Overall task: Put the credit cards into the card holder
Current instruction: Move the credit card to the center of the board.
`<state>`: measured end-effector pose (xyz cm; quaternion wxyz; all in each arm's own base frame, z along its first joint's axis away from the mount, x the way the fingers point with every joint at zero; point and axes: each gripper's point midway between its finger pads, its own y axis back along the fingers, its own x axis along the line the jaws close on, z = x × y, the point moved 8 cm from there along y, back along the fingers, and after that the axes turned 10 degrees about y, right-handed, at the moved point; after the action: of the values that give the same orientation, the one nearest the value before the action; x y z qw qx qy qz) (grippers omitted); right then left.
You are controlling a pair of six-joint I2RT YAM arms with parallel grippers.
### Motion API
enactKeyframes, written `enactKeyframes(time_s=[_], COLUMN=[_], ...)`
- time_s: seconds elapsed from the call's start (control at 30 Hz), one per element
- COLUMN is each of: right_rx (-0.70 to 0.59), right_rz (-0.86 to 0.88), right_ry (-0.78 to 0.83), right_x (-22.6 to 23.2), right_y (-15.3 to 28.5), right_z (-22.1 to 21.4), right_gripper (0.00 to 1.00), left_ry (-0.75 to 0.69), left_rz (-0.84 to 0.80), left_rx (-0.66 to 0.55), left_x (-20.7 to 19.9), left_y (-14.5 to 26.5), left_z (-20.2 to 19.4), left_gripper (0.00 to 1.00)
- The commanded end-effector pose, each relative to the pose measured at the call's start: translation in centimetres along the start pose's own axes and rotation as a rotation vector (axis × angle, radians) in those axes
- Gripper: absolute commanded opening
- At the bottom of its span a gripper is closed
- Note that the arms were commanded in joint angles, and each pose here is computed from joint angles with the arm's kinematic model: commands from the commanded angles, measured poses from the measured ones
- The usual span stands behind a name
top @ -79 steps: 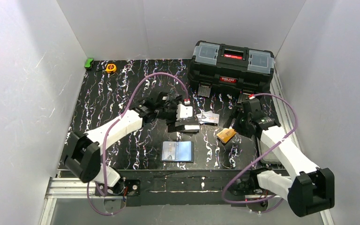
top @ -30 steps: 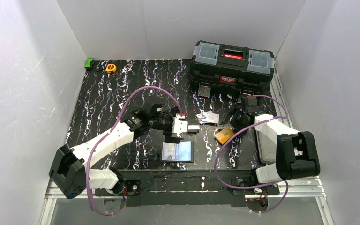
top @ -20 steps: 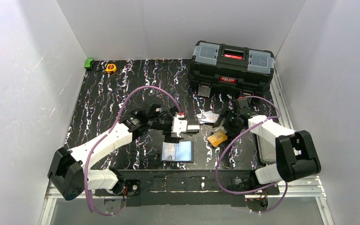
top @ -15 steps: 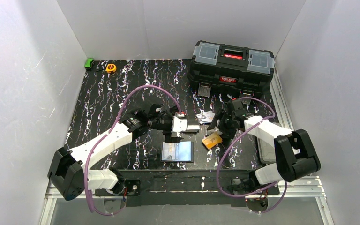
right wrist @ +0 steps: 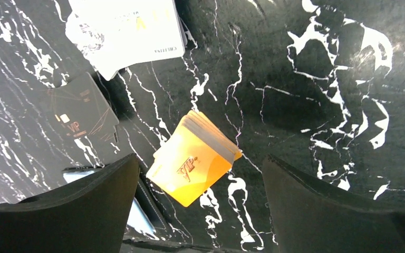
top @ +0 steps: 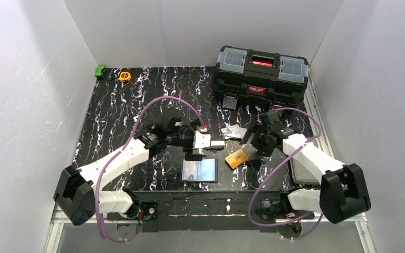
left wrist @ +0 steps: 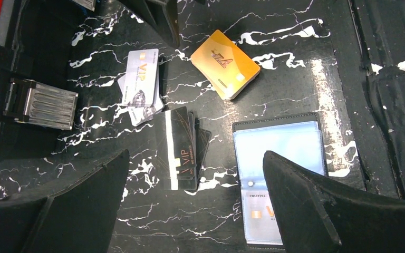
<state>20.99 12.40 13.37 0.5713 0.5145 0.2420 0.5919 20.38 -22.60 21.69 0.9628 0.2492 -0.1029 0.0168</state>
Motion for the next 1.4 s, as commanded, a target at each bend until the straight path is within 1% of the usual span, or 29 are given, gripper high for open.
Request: enactKeyframes(time_s=[0.0,0.17,0.4,0.57,0.83,1.0,1.13,1.37], right_rx=[0.039,0.105,0.077,0.098,0.120,0.113,0.117,0.105], right_rz=[-0.027,0.047,0.098,0.110,0.104,0.139,0.163,0.191], right_ry=[-0.062,-0.120,-0.142,-0.164,-0.166,-0.163,-0.157,-0.129], right_x=[-1.0,-0.6,0.1,0.2,0.6,1.1,1.8,3.1], right_y=[0.5,-0.4,-0.7,-1.6,-2.5,-3.5,-4.4,-4.8], right_z=[-1.6,-3.4,-3.6,-4.1,-4.0,-3.6,-3.0,-1.6], right_gripper=[0.94,0.97,0.98,0.98,0.98,0.98,0.98,0.98], left_ry=[-0.013,-0.017,-0.007,-0.007,-0.011,-0.008,0.015,0.009], left_rz=[-0.001,0.009,0.009,0.010,0.024,0.027,0.017,0.038], left_rx=[-0.022,-0.025,-0.036,-0.036,-0.040,-0.035,-0.015,0.004], left_x=[-0.5,-0.4,-0.4,-0.3,-0.3,-0.3,-0.4,-0.4], left_y=[0.5,0.6,0.7,0.6,0.7,0.7,0.5,0.5], left_z=[0.4,0.5,0.8,0.8,0.8,0.6,0.2,-0.4], left_gripper=[0.98,0.98,0.98,0.98,0.98,0.98,0.98,0.98])
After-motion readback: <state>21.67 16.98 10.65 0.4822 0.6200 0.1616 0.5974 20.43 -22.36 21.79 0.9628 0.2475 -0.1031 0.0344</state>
